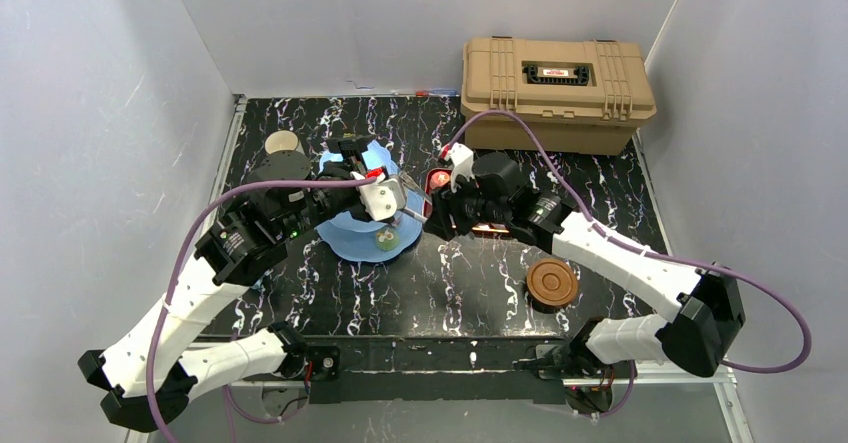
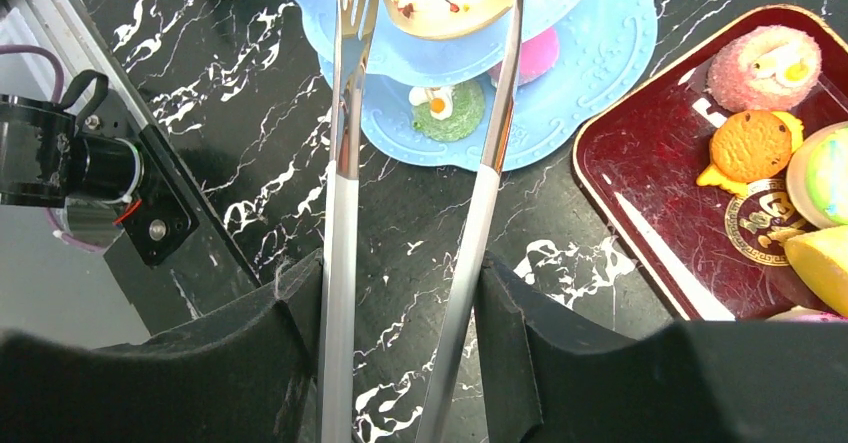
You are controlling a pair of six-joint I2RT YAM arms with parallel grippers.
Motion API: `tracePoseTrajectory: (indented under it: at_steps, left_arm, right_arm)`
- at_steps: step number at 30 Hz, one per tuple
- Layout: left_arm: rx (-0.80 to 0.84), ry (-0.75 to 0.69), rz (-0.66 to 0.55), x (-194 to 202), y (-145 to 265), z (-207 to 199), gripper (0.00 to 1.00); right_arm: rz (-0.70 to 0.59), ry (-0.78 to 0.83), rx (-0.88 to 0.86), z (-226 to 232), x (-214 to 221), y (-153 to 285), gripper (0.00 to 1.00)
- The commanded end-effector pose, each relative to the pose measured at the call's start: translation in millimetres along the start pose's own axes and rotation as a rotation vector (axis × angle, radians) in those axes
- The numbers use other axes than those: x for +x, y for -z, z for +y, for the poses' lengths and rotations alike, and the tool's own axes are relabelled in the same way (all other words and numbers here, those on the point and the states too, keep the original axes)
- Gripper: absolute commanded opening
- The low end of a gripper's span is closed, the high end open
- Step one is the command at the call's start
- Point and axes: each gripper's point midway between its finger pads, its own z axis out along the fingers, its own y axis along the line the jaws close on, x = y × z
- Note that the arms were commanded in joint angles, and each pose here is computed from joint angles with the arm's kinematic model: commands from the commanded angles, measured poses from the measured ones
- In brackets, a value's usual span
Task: Serve the afternoon tea
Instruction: Place the desert on the desert table.
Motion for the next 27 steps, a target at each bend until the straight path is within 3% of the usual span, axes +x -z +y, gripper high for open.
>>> tracePoseTrajectory:
  at_steps: [1, 12, 20, 27]
  left_arm:
    - [-0.025, 0.009, -0.021, -9, 8, 10, 0.79]
    - [-0.027, 0.009, -0.027, -12, 10, 12, 0.79]
    - [-0.026, 0.008, -0.032, -13, 10, 13, 0.79]
    - [-0.029, 0.010, -0.036, -14, 9, 14, 0.79]
  right_arm:
    - [-0.083, 0.049, -0.034, 10, -15, -7, 0.01]
    - [-0.052, 0.070, -0.036, 9, 0, -20, 0.05]
    - [-0.061, 0.082, -0.024, 10, -4, -15, 0.40]
    - [-0.047, 0.086, -0.023, 10, -3, -14, 0.52]
